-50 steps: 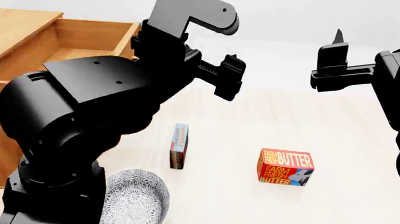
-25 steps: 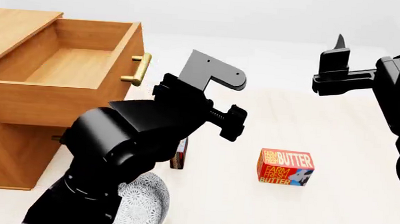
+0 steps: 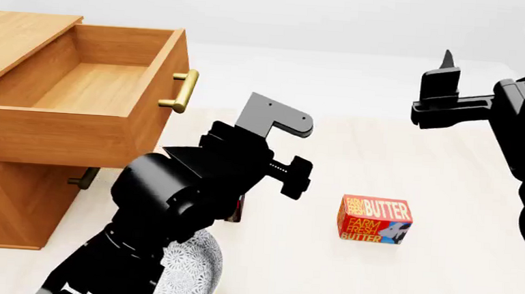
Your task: Put the chocolate pudding in the top drawer of the cabinet and close it.
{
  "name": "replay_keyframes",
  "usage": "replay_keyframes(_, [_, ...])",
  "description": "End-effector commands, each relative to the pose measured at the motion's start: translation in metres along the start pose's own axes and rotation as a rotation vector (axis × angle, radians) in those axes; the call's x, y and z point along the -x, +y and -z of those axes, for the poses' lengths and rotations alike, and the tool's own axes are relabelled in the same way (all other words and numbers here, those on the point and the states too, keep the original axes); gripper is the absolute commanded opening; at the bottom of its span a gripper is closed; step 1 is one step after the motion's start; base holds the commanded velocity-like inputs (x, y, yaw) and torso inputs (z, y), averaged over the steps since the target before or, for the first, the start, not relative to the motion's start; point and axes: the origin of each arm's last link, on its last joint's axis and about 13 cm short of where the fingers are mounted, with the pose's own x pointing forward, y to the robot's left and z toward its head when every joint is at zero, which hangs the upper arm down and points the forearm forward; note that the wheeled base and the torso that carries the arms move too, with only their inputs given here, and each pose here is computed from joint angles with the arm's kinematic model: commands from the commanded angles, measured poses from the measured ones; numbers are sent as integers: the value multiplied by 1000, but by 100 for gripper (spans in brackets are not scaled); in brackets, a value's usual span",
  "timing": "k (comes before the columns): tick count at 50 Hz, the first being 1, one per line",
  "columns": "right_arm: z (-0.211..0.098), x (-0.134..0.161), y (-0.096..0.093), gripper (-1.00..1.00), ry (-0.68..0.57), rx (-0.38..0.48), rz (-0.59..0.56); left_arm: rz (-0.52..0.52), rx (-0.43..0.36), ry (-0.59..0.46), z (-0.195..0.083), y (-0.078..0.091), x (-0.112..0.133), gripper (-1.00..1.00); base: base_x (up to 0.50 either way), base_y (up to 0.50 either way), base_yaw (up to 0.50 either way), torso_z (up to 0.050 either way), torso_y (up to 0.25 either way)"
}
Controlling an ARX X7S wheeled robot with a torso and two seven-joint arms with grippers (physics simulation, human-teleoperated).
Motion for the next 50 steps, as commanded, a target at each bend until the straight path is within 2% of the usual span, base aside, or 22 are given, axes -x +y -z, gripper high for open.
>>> replay_keyframes(1, [2,-1,0,100,4,-1,1,-45,35,23,5,4,-9,100,0,0,0,0,0])
replay_keyframes(12, [3,-2,1,100,7,0,-1,-124,110,22,3,13,-16,100,0,0,0,0,0])
replay_keyframes(23, [2,-4,1,100,6,-3,-1,-199,138,23,1,24,-22,100,0,0,0,0,0])
replay_keyframes(50, [2,-8,5,100,11,4,-9,-214,151,44,11,33,-29,100,0,0,0,0,-3])
